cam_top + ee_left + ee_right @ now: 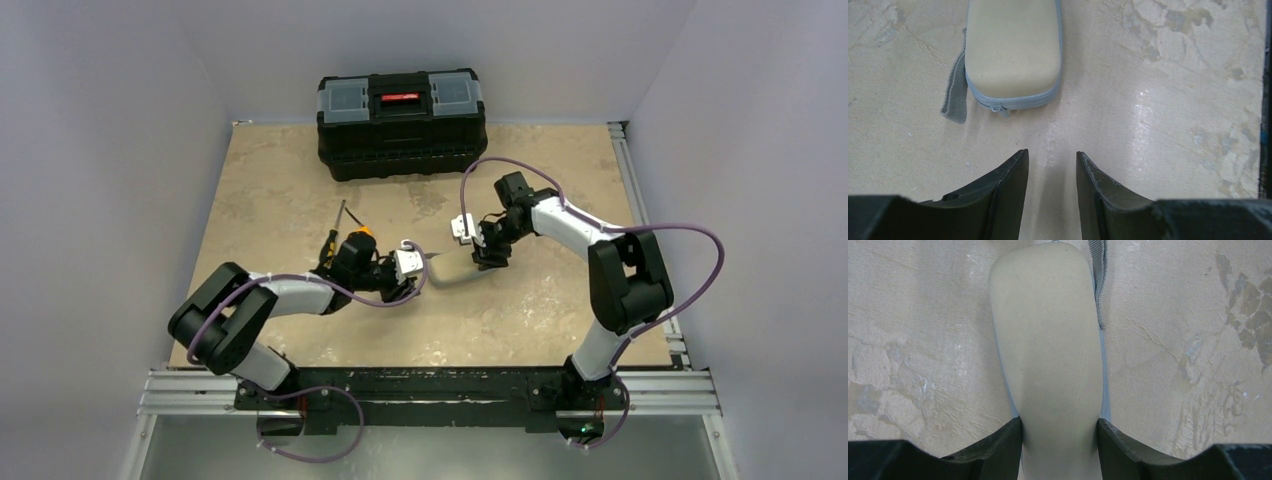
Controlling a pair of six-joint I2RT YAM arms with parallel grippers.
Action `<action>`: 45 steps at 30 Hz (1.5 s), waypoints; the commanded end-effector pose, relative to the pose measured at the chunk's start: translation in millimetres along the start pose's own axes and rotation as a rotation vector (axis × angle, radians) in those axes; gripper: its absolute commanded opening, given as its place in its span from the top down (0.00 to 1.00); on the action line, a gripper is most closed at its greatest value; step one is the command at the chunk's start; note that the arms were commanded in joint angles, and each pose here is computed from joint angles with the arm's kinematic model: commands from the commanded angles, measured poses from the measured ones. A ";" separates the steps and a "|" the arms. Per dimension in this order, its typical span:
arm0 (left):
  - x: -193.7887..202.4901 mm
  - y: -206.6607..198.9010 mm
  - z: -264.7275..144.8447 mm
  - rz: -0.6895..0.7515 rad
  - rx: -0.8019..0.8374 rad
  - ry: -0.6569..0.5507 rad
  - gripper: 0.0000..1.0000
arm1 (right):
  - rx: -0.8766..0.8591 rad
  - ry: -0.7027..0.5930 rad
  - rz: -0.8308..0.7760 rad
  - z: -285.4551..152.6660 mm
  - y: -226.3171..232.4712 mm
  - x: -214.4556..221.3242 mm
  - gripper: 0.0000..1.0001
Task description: Open the umbrella
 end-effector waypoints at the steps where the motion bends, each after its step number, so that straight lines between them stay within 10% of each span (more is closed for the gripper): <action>1: -40.0 15.1 17.8 0.152 -0.040 -0.116 0.62 | -0.151 0.023 0.064 8.2 34.6 13.7 0.93; 12: -40.6 24.1 42.7 0.142 -0.078 -0.113 0.62 | -0.158 0.017 0.075 6.6 34.8 14.5 0.93; 24: -29.3 13.5 43.2 0.090 -0.043 -0.069 1.00 | -0.143 0.013 0.121 7.0 31.7 17.3 0.98; 36: -18.8 -37.4 44.8 0.012 0.074 -0.027 1.00 | -0.070 0.050 0.306 10.3 18.9 23.6 1.00; 45: -40.6 -1.1 37.1 -0.242 -0.121 -0.106 1.00 | -0.066 -0.013 0.525 10.8 18.1 6.5 1.00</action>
Point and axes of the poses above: each gripper's point midway between its finger pads, its own z axis out along the fingers, its own y axis along the line the jaws close on, x = y × z, the point moved 2 cm from there along -z, back along the fingers, and after that the axes turned 14 degrees about -z, right-handed, at the moved point
